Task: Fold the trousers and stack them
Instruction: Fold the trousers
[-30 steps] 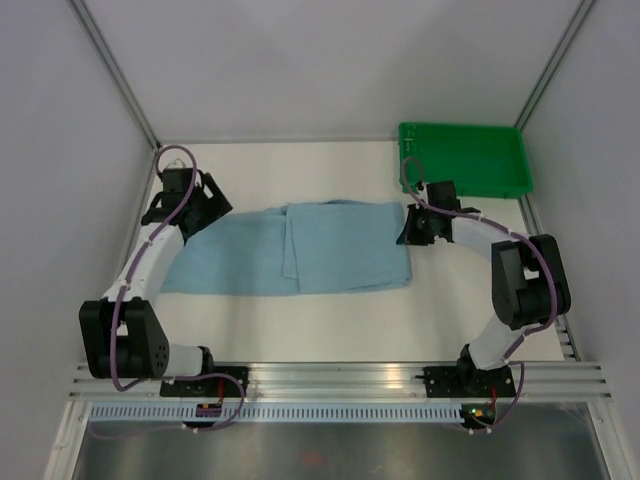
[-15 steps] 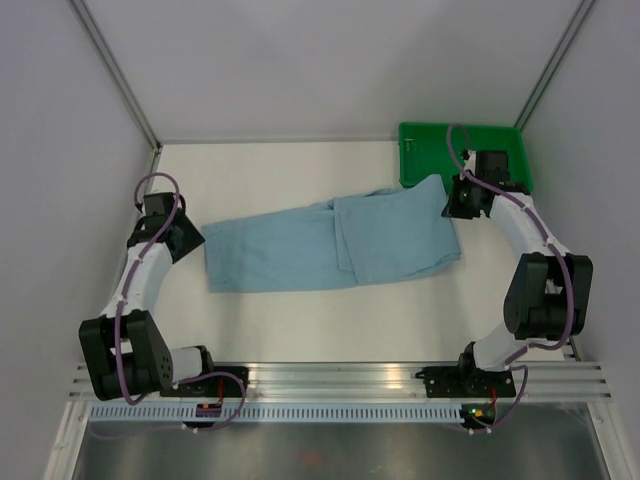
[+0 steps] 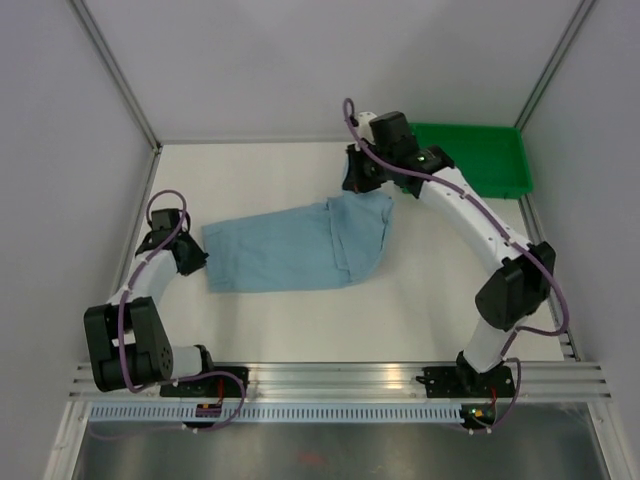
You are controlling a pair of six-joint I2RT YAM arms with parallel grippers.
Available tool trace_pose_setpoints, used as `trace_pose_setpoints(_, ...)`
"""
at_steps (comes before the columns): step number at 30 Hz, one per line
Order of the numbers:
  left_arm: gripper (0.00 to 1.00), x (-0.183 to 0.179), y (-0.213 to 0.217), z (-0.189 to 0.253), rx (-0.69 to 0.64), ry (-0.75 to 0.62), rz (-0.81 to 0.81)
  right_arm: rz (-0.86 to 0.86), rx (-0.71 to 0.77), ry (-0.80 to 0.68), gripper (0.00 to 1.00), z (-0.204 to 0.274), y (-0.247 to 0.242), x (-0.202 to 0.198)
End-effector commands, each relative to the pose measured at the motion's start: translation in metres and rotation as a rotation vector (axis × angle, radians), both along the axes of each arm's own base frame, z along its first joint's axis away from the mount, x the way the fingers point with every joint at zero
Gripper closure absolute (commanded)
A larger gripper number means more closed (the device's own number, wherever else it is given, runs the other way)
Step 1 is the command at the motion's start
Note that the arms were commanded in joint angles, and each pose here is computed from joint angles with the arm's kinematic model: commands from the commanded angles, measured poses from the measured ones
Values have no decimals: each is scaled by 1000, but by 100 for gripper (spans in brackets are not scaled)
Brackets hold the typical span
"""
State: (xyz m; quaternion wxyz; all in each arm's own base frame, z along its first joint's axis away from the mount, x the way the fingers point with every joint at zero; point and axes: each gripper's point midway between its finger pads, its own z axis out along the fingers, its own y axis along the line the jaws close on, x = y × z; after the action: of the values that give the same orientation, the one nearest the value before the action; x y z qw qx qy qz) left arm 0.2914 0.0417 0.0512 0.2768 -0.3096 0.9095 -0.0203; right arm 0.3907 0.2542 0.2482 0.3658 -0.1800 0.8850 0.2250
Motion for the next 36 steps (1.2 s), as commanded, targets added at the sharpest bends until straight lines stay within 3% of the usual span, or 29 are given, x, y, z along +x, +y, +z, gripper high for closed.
trace_pose_setpoints(1,92,19,-2,16,-93,-97,32,88,71,-31,100,28,78,-14)
trace_pose_setpoints(3,91,21,12,33,-118,-124,97,113,57,-2,100,12,112,-16)
trace_pose_setpoints(5,83,14,16,49,-146,-130,138,98,68,-20,100,25,147,-27)
trace_pose_setpoints(6,79,12,26,60,-136,-151,171,55,30,7,100,1,159,-22)
trace_pose_setpoints(10,69,-5,56,80,-75,-174,281,61,149,45,100,-7,225,-43)
trace_pose_setpoints(17,66,-14,42,66,-165,-133,345,162,249,69,100,-40,298,-69)
trace_pose_setpoints(22,66,-21,33,49,-215,-111,362,256,364,-20,100,-16,344,-85)
trace_pose_setpoints(29,66,-32,30,45,-203,-104,360,98,287,-33,100,-66,348,-54)
trace_pose_setpoints(34,66,-35,34,45,-183,-98,367,96,265,34,100,-96,350,-61)
trace_pose_setpoints(36,66,-33,34,47,-180,-102,364,141,300,49,86,-97,359,-67)
